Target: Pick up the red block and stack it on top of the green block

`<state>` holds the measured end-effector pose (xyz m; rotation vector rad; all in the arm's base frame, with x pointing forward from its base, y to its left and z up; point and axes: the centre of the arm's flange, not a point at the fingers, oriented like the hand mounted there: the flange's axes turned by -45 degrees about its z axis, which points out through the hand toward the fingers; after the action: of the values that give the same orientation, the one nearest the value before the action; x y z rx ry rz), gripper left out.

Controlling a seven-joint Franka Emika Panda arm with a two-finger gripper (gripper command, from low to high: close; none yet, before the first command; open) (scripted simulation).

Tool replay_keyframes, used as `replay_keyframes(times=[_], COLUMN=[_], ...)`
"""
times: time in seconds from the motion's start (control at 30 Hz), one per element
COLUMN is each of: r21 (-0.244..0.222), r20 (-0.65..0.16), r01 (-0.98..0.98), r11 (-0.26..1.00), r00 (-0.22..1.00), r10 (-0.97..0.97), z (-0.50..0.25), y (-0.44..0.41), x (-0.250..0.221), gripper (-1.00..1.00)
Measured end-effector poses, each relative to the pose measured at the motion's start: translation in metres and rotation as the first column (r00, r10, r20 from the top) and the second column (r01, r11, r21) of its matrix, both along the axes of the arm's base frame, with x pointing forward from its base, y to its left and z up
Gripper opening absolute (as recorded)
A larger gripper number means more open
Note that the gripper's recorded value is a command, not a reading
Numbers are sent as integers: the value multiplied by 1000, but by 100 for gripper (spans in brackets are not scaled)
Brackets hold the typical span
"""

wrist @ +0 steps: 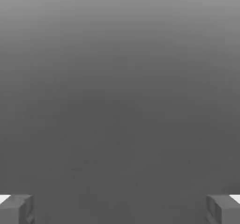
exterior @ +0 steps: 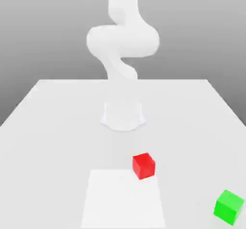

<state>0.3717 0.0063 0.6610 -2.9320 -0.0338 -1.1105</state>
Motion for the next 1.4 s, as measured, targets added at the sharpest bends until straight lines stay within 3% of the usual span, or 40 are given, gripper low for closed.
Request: replay_keyframes(times=[0.13, 0.3, 0.6, 0.8, 0.83, 1.07, 1.4], r21=[-22, -37, -18, -13, -13, -13, -15], r20=[-146, -327, -640, -662, -662, -663, -663], r01=[-68, -162, -350, -364, -364, -364, -368], r11=[997, 986, 937, 931, 931, 931, 930], r00=[987, 935, 723, 701, 701, 701, 700], r10=[64, 141, 258, 265, 265, 265, 266], z=[-99, -225, -451, -512, -516, -516, -450], y=[14, 33, 55, 56, 55, 56, 65], x=[31, 35, -46, -57, -58, -58, -46], gripper=[0, 0, 0, 0, -100, -100, -100])
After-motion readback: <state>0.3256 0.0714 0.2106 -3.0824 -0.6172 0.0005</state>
